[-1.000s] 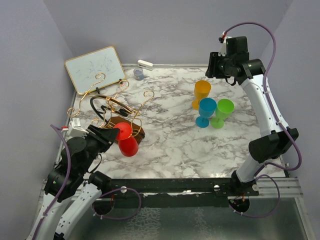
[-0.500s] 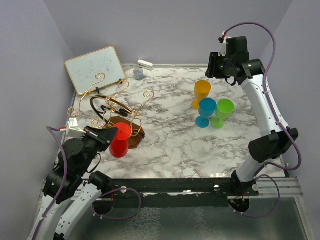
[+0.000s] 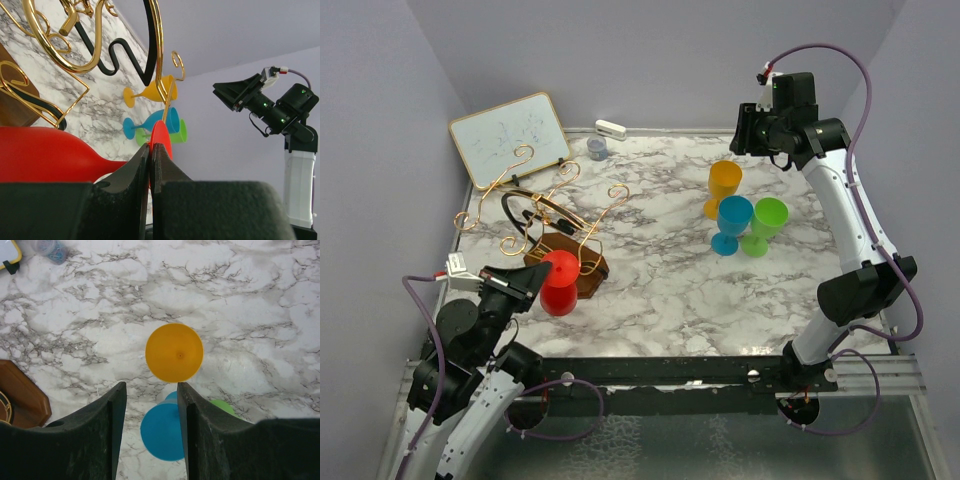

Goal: Take the wine glass off the wine glass rack

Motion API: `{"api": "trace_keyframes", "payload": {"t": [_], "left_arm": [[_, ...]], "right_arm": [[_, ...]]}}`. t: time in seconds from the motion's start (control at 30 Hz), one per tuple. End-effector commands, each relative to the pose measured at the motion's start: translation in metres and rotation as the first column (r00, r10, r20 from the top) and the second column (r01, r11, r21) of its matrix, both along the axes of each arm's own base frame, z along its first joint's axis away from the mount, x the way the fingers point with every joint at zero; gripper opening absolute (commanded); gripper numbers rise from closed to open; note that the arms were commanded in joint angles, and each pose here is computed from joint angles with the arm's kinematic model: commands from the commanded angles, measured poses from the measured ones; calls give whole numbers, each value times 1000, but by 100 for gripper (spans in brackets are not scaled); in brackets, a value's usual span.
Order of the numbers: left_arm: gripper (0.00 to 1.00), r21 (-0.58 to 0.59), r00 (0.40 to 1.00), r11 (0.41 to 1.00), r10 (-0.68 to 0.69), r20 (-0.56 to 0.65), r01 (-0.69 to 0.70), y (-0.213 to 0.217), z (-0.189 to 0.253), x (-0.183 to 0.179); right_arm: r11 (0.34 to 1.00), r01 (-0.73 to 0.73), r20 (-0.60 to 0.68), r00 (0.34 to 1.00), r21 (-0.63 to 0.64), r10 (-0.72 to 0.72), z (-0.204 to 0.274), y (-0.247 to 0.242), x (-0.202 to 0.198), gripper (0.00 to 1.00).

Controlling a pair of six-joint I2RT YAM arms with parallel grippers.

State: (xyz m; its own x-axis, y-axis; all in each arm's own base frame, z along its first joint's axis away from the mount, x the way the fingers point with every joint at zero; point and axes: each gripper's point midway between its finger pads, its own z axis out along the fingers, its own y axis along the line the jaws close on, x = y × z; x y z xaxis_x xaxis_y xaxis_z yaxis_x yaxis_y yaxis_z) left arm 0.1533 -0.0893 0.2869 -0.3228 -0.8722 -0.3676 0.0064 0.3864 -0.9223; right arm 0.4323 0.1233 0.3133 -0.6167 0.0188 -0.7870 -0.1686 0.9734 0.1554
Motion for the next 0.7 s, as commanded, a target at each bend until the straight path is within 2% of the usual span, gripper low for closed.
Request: {"api": "trace_keyframes", "payload": {"t": [0.0, 0.47, 0.67], "left_arm": [[0, -35, 1000, 999, -26, 1, 26, -4, -1, -6], [0, -65, 999, 997, 44, 31, -42, 11, 5, -7], [0, -81, 998, 996, 33, 50, -29, 9, 12, -8]], "right_arm": [[999, -30, 54, 998, 20, 29, 16, 6, -1, 45], [1000, -15, 54, 998, 8, 14, 15, 3, 0, 45], [1000, -22, 48, 999, 12, 21, 13, 5, 1, 44]]}}
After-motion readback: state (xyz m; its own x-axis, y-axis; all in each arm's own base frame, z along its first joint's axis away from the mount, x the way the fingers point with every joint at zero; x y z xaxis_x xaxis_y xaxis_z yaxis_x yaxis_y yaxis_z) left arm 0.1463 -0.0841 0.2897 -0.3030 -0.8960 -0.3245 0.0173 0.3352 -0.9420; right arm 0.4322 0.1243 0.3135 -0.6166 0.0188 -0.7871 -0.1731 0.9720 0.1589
